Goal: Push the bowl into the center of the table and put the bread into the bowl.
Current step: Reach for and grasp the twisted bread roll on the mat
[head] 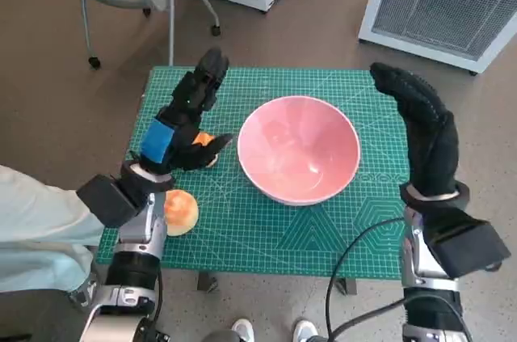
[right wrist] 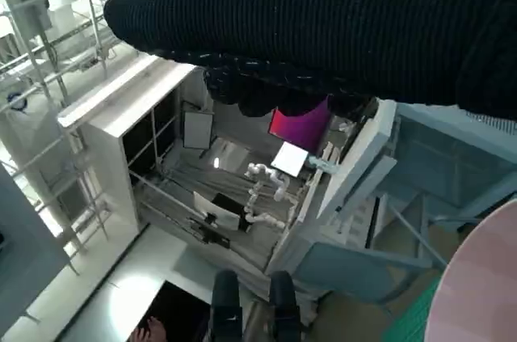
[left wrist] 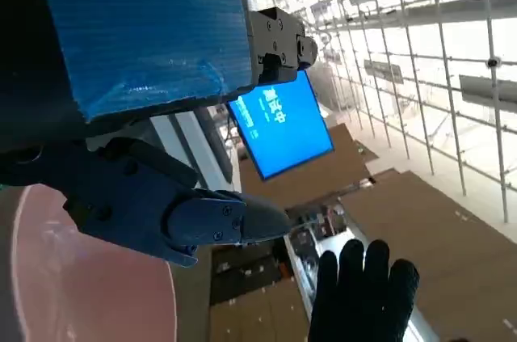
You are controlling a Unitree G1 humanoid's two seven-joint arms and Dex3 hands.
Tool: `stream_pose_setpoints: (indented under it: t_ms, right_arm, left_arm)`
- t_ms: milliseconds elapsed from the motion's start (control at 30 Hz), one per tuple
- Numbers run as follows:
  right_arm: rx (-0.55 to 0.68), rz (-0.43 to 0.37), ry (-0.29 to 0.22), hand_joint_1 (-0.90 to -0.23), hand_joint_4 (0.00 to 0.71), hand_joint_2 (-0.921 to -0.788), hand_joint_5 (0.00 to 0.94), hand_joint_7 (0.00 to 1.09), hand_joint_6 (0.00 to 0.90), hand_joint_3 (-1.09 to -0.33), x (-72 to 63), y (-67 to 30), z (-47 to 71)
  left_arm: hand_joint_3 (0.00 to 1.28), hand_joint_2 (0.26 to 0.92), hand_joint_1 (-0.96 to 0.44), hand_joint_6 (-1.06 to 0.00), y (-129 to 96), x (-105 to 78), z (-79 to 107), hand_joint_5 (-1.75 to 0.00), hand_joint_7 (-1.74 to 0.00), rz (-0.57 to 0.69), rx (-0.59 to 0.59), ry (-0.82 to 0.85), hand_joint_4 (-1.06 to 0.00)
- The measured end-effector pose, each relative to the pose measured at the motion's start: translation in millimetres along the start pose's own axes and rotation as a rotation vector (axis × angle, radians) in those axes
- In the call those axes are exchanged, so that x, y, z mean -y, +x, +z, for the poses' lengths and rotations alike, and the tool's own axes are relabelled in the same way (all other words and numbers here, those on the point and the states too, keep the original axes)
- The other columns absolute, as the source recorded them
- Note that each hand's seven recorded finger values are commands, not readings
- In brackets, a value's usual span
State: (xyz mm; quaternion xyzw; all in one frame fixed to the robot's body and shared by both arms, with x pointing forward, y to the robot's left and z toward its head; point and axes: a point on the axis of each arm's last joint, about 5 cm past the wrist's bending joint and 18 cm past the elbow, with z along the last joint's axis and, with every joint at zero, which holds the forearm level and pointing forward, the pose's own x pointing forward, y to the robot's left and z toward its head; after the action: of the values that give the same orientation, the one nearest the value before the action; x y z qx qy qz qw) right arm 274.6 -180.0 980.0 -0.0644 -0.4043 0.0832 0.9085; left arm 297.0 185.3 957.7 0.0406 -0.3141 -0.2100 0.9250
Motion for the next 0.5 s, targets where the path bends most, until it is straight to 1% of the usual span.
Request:
stream_pose_setpoints:
  t_ms: [200,267,400,467,500]
  right_arm:
    - [-0.002,0.002,-0.002,-0.586,0.25,-0.921,0.001,0.62,0.009,-0.768,-0.2,0.0,-0.1]
    - [-0.003,0.004,-0.004,-0.584,0.25,-0.921,0.001,0.62,0.008,-0.768,-0.4,0.1,-0.1]
    - [-0.003,0.006,-0.006,-0.582,0.25,-0.921,0.001,0.62,0.005,-0.769,-0.6,0.3,0.3]
    - [-0.004,0.006,-0.007,-0.581,0.25,-0.921,0.001,0.62,0.004,-0.769,-0.3,0.1,0.5]
    - [-0.004,0.006,-0.007,-0.582,0.249,-0.921,0.0,0.62,0.003,-0.769,-0.2,0.1,0.5]
  left_arm:
    - [0.3,0.921,-0.56,-0.14,-0.8,-5.7,2.8,0.0,-0.01,-0.022,-0.008,0.034,-0.07]
    - [0.28,0.921,-0.56,-0.14,-0.9,-11.0,6.3,0.0,0.0,-0.044,-0.021,0.084,-0.07]
    - [0.24,0.921,-0.57,-0.14,0.2,-29.1,20.6,0.0,-0.01,-0.118,-0.084,0.248,-0.07]
    - [0.24,0.921,-0.57,-0.15,0.5,-36.5,27.1,0.0,-0.01,-0.121,-0.095,0.295,-0.07]
    - [0.17,0.91,-0.54,-0.17,0.8,-39.1,29.7,0.0,-0.01,-0.118,-0.095,0.311,-0.07]
